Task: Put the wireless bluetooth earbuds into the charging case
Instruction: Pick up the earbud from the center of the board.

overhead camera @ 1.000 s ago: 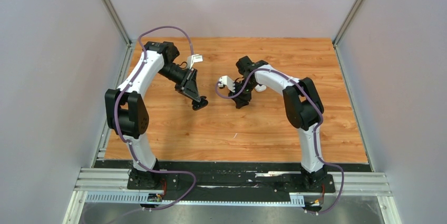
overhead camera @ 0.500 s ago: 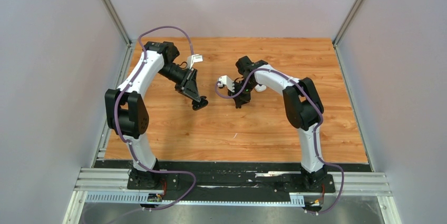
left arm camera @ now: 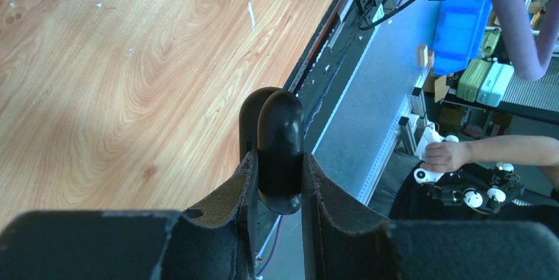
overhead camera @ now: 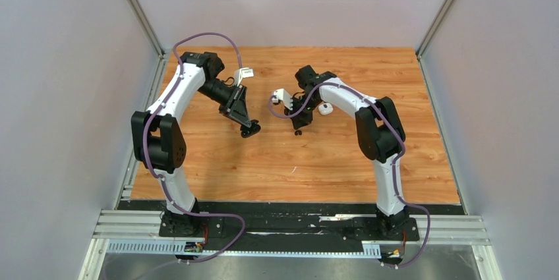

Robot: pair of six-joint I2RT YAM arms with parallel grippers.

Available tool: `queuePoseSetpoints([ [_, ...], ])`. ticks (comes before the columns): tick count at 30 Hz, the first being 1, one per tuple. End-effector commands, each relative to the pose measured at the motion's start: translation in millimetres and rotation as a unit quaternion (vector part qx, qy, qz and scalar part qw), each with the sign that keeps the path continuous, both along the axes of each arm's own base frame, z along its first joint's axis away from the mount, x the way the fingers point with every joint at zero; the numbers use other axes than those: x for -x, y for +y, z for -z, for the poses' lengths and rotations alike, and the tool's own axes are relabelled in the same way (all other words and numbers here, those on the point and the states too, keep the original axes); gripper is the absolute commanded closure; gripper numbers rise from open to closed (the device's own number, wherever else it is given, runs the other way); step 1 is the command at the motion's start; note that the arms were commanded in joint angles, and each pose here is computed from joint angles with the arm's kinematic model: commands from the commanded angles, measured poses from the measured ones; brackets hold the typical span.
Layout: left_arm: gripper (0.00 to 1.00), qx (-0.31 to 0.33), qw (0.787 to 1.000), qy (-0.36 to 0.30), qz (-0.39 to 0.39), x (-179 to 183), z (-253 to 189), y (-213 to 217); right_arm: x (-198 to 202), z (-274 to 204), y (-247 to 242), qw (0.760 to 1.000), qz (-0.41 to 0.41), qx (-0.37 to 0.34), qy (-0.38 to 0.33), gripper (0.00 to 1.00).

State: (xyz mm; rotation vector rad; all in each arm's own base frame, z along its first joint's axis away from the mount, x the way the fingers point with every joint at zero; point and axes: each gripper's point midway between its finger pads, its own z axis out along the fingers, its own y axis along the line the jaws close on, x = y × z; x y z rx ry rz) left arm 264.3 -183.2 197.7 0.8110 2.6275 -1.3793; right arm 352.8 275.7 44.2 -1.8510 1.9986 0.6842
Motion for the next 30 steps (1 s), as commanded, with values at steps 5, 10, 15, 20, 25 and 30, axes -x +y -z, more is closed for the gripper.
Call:
queuePoseSetpoints([
  [5,1.0,0.022,1.0,-0.013,-0.002,1,-14,-3,-16,-17,-3,1.0,0.009,-0.012,-0.021,0.87],
  [10,1.0,0.02,1.0,-0.013,-0.002,1,-14,-2,-16,-2,-8,1.0,0.006,0.007,-0.015,0.77],
  [15,1.0,0.02,1.0,-0.013,-0.001,1,-14,-2,-17,4,-8,1.0,0.004,0.011,-0.01,0.77],
  [20,1.0,0.021,1.0,-0.012,-0.001,0,-13,-3,-15,6,-7,1.0,0.005,0.008,-0.003,0.77],
  [25,1.0,0.021,1.0,-0.011,-0.001,0,-12,-3,-12,8,-8,1.0,0.002,0.013,0.002,0.77],
  [30,1.0,0.022,1.0,-0.012,-0.001,0,-12,-3,-1,8,-11,1.0,-0.007,0.011,0.015,0.76],
])
